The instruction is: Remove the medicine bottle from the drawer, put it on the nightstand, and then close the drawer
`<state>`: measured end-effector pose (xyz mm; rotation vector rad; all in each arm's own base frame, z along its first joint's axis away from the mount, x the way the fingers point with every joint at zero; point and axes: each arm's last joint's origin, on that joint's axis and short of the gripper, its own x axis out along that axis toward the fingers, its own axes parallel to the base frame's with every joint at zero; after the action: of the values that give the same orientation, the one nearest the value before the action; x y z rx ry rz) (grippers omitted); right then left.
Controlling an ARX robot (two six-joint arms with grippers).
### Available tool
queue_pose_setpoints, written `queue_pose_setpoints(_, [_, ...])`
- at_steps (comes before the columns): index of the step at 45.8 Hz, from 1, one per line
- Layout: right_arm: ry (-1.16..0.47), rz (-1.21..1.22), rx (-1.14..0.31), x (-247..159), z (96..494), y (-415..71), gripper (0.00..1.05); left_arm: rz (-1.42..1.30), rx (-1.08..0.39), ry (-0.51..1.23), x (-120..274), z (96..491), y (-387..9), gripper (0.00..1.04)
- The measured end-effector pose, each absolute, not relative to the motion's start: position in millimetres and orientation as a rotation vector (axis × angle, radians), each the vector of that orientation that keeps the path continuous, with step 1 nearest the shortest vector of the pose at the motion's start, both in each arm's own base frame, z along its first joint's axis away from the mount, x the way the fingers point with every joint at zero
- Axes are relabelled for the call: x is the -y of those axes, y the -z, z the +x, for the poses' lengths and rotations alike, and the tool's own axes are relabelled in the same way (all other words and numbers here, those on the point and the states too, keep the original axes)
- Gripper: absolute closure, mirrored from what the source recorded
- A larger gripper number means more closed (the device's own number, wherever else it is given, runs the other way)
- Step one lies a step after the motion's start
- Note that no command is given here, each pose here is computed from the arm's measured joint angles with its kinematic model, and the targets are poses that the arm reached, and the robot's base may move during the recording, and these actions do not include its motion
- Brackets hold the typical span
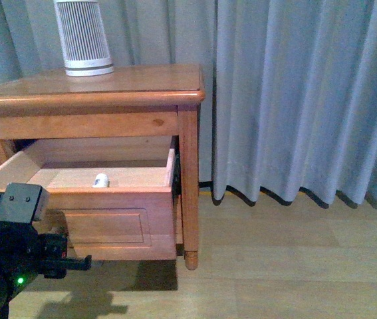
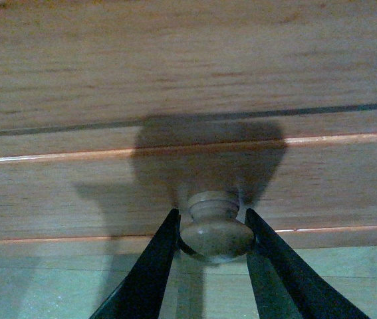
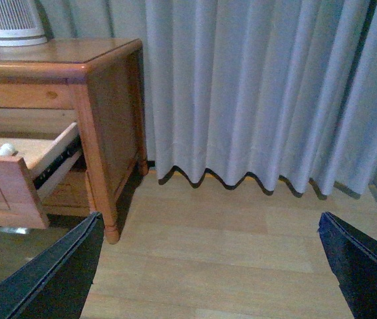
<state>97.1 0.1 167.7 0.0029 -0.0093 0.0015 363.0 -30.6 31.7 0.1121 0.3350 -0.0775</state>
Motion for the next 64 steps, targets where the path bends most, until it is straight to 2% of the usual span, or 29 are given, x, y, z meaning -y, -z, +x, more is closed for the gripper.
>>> queue_pose_setpoints(4, [-0.002,0.003,0.009,0,97,-168,0.07,0.108,-0.355,0.085,30,362,-32,0.78])
queue_pose_setpoints(20, [-0.002,0.003,0.009,0,97,-168,0.07,0.112,-0.426,0.133,25,346,-50,0.29])
queue_pose_setpoints(27, [-0.002,0.003,0.009,0,97,-168,0.07,0.11,-0.403,0.114,14,335,-92,0.06])
queue_pose_setpoints(35, [-0.002,0.003,0.009,0,97,-168,0.07,0.097,-0.284,0.115,5,319,-165,0.07])
queue_pose_setpoints(38, [-0.002,0.003,0.009,0,97,-168,0.07,0.086,-0.203,0.119,1,298,-209,0.07])
queue_pose_setpoints(44, [-0.002,0.003,0.009,0,97,-168,0.07,0.069,-0.151,0.128,-1,256,-245,0.07])
queue_pose_setpoints(54, [-0.002,0.003,0.009,0,97,-168,0.07,0.067,-0.12,0.169,1,189,-253,0.07])
queue_pose_setpoints(64, [-0.002,0.003,0.009,0,97,-168,0.07,0.047,-0.123,0.195,3,137,-236,0.07])
